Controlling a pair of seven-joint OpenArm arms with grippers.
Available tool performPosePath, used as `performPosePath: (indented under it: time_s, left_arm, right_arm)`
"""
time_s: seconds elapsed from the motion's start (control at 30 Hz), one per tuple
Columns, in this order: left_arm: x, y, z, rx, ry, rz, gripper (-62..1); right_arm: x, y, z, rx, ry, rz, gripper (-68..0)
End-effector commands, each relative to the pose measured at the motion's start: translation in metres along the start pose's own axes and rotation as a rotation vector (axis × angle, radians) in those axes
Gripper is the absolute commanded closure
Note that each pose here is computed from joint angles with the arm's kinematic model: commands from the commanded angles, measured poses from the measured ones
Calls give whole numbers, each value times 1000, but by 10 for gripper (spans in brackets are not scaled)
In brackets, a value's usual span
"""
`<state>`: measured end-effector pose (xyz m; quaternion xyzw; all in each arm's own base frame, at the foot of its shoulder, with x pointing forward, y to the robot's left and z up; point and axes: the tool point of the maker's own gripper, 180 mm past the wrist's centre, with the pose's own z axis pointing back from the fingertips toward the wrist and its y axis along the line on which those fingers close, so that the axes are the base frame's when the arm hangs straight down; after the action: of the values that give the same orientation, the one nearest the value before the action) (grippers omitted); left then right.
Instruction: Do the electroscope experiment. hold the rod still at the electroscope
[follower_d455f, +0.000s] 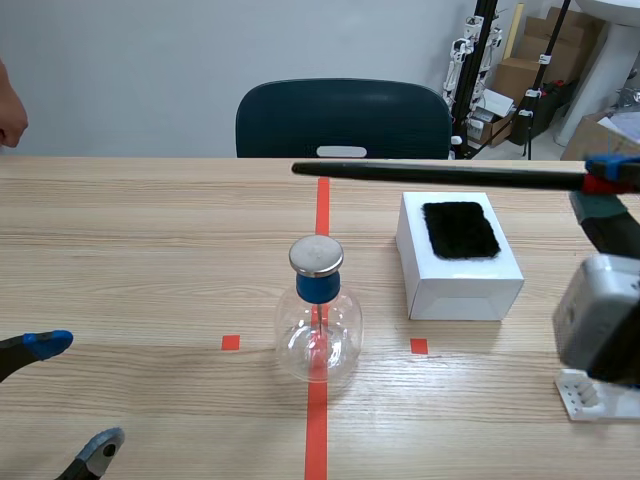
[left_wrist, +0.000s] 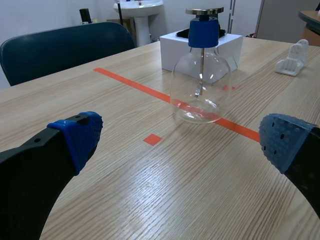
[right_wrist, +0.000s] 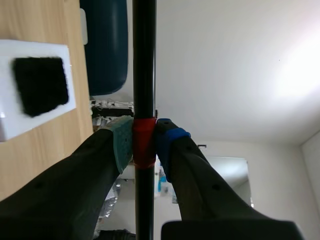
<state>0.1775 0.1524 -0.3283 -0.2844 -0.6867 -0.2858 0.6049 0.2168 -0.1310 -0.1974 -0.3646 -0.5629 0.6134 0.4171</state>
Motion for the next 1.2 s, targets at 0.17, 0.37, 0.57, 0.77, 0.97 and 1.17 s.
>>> performPosePath:
  time_s: [0.17, 0.37, 0.57, 0.77, 0.97, 1.17]
  left_arm:
    - [14, 4, -1, 7, -64, -14, -623]
    - [14, 4, -1, 7, -64, -14, -623]
    - [14, 4, -1, 7, -64, -14, -623]
    - [14, 4, -1, 7, -64, -14, -623]
    - [14, 4, -1, 7, -64, -14, -623]
    - [14, 4, -1, 7, -64, -14, -623]
  right_arm:
    - [23, 5, 33, -3, -32, -99, -2]
    - [55, 24, 60, 96, -136, -199, -2]
    - [75, 28, 75, 136, -211, -263, -2]
    - [82, 29, 76, 142, -231, -281, -2]
    - [82, 29, 76, 142, -233, -285, -2]
    - [82, 29, 76, 142, -233, -285, -2]
